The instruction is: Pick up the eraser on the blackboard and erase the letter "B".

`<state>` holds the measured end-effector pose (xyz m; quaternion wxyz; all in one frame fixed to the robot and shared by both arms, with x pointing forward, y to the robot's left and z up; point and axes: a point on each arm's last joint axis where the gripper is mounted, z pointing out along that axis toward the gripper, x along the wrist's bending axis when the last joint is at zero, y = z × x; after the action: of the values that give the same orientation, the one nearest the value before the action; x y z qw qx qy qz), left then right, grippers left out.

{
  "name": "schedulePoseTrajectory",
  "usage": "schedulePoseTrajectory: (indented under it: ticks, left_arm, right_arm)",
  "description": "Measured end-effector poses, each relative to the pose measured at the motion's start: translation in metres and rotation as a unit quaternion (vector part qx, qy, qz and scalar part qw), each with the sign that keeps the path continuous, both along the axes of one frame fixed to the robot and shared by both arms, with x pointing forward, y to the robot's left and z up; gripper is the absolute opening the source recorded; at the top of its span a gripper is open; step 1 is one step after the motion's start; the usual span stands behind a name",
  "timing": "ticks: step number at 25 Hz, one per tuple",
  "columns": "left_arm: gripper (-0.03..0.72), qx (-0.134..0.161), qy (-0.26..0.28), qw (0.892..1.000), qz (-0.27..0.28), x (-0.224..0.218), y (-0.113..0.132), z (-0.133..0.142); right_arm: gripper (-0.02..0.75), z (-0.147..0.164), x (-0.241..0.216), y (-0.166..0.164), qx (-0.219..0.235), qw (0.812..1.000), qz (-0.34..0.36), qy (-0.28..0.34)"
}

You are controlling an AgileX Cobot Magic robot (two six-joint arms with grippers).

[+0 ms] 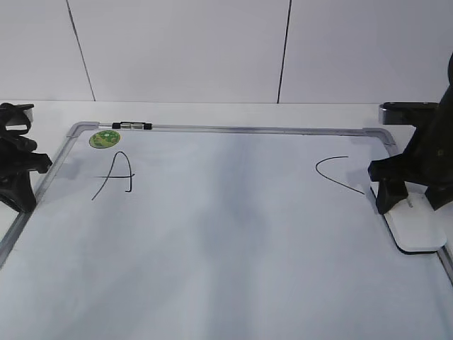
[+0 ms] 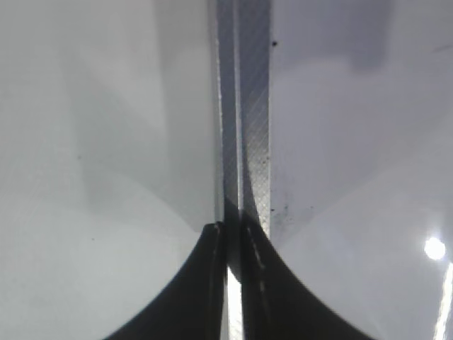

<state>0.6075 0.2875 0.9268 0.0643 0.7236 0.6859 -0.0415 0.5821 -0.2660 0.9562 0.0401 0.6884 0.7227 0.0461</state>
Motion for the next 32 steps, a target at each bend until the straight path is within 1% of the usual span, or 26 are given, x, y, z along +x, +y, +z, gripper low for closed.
schedulePoseTrajectory:
  ticks: [5,7,10,14,18,22,27,29,32]
  left_arm:
    - [0.017,0.000,0.000,1.000,0.000,0.000,0.000,0.000]
    - [0.017,0.000,0.000,1.000,0.000,0.000,0.000,0.000]
    - [0.017,0.000,0.000,1.000,0.000,0.000,0.000,0.000]
    - [0.017,0.000,0.000,1.000,0.000,0.000,0.000,0.000]
    - [0.017,0.000,0.000,1.000,0.000,0.000,0.000,0.000]
    - [0.017,0.000,0.000,1.000,0.000,0.000,0.000,0.000]
    - [0.017,0.000,0.000,1.000,0.000,0.000,0.000,0.000]
    - [0.018,0.000,0.000,1.000,0.000,0.000,0.000,0.000]
    - [0.034,0.000,0.000,1.000,-0.001,0.000,0.000,0.000]
  right_arm:
    - [0.561,0.000,0.000,0.000,0.000,1.000,-0.001,0.000]
    - [0.576,0.000,0.000,0.000,0.000,1.000,-0.003,0.000]
    - [0.620,0.000,0.000,0.000,0.001,1.000,-0.005,0.001]
    - [0.638,0.000,-0.001,0.000,0.000,1.000,-0.005,0.005]
    - [0.638,0.006,0.000,-0.001,-0.005,1.000,-0.003,0.018]
    - [0.634,0.025,0.006,0.000,-0.006,1.000,-0.003,0.028]
    - [0.592,0.050,0.011,0.002,0.002,0.999,-0.008,0.043]
    - [0.572,0.057,0.014,0.004,0.011,0.999,-0.010,0.037]
    - [0.562,0.065,0.018,0.005,0.019,0.999,-0.012,0.027]
